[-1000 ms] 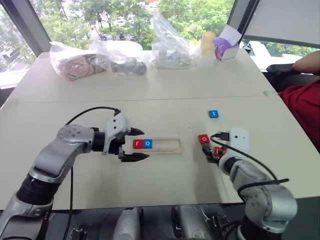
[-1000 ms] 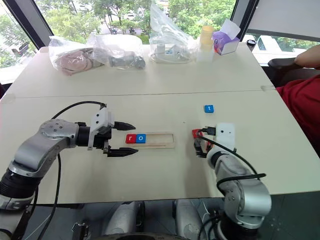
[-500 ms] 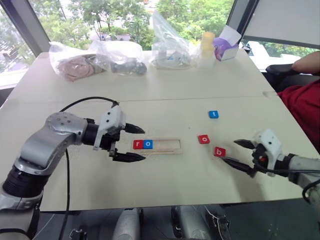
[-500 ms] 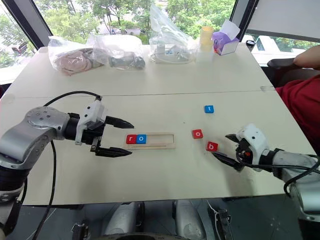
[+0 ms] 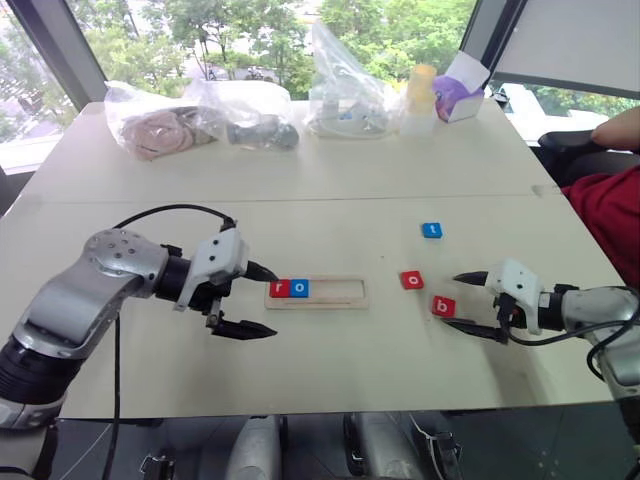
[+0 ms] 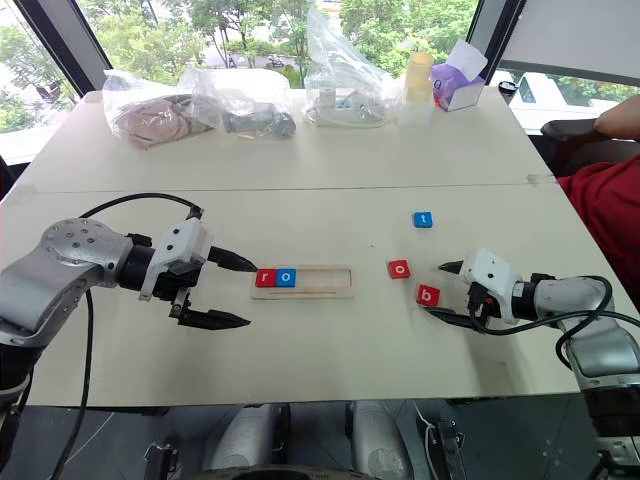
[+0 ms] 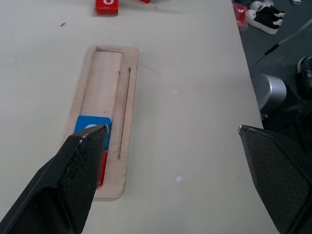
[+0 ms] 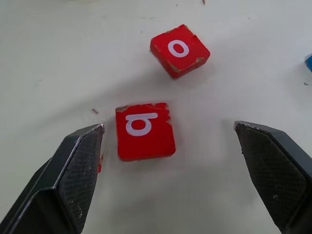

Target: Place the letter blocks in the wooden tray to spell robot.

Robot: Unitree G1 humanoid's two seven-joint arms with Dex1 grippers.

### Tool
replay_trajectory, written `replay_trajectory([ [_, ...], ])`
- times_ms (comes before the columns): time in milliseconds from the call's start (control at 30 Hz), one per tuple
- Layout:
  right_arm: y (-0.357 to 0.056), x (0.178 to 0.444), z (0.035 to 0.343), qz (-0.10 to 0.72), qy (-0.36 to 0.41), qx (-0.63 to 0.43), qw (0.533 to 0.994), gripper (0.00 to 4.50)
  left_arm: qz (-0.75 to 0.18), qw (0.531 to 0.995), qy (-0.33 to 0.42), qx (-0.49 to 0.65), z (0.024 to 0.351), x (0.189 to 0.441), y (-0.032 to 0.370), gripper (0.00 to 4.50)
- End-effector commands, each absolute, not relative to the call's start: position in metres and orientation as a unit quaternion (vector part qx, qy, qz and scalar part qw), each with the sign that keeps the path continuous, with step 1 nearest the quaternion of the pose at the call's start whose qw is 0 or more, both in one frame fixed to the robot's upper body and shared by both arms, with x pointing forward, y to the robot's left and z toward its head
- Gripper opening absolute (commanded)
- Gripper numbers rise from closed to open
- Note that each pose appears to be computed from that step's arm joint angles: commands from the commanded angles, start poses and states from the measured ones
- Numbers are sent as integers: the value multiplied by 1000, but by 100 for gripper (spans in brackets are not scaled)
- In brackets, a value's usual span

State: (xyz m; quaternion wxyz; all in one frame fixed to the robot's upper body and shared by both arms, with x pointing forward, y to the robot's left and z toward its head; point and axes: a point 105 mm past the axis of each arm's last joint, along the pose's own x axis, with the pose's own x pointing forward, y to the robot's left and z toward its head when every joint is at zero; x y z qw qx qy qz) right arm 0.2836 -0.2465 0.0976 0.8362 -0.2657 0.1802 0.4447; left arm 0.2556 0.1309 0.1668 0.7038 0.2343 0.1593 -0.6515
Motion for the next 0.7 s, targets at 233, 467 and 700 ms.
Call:
replay_trajectory([
  [233,-239,286,81,469,175,-264,824,390,-632,721,147,242,173,261,137,450],
  [467,-238,280,75,475,203,-269,813,119,-616,734,156,239,170,266,148,450],
  [700,-165,301,137,533,112,-207,813,119,-551,781,180,231,158,283,179,450],
])
